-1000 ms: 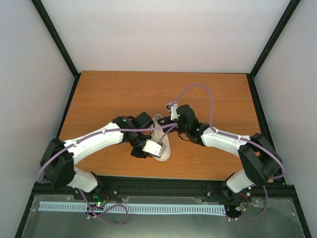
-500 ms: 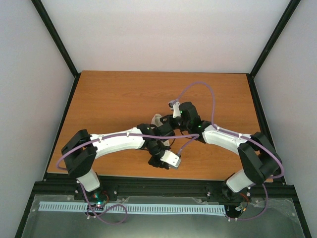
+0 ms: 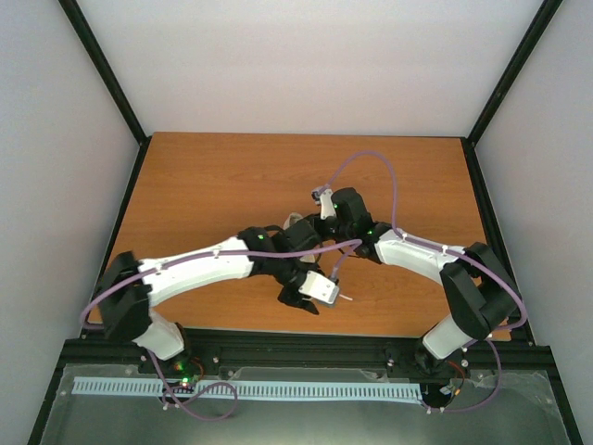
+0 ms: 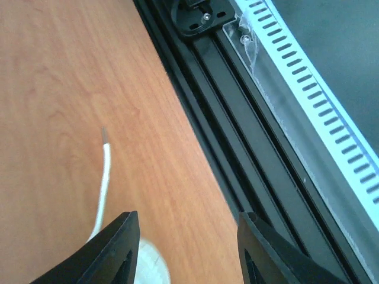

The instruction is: Tie the shoes

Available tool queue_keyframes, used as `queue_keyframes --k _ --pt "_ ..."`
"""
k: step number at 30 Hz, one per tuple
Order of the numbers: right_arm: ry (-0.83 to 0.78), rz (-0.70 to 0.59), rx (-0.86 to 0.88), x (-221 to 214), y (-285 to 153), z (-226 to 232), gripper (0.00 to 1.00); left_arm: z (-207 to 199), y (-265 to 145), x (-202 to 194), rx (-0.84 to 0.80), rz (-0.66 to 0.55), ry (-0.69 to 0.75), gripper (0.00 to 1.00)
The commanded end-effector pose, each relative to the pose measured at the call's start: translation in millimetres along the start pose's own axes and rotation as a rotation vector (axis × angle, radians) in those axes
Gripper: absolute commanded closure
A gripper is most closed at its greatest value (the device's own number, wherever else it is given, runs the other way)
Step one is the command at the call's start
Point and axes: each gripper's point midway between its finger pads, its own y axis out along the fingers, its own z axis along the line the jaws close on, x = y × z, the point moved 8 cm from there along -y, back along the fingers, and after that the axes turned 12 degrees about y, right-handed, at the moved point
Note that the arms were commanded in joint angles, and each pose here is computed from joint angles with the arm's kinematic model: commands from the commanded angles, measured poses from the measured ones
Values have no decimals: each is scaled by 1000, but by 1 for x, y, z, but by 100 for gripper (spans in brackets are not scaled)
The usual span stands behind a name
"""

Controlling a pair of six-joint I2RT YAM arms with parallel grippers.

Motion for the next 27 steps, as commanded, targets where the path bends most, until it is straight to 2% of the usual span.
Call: queue_keyframes --k 1,4,6,9,11,16,21,27 --pt "-21 7 16 7 3 3 97 -1 -61 -16 107 -5 12 52" --pt "-20 11 27 7 4 4 97 18 -99 -59 258 -47 -123 53" --pt "-19 18 34 7 6 4 97 33 -110 -89 366 -43 -207 54" --pt "-18 34 47 6 9 5 97 53 -98 -124 444 -6 -251 48" --pt "-17 36 58 8 10 7 97 60 -83 -139 441 16 -251 44" --pt "-13 29 76 9 9 9 97 80 -68 -148 432 -29 -242 37" --pt "5 20 100 9 8 12 97 80 -59 -150 399 -79 -245 35" --pt "34 7 120 10 9 12 97 82 -45 -152 337 -123 -274 41"
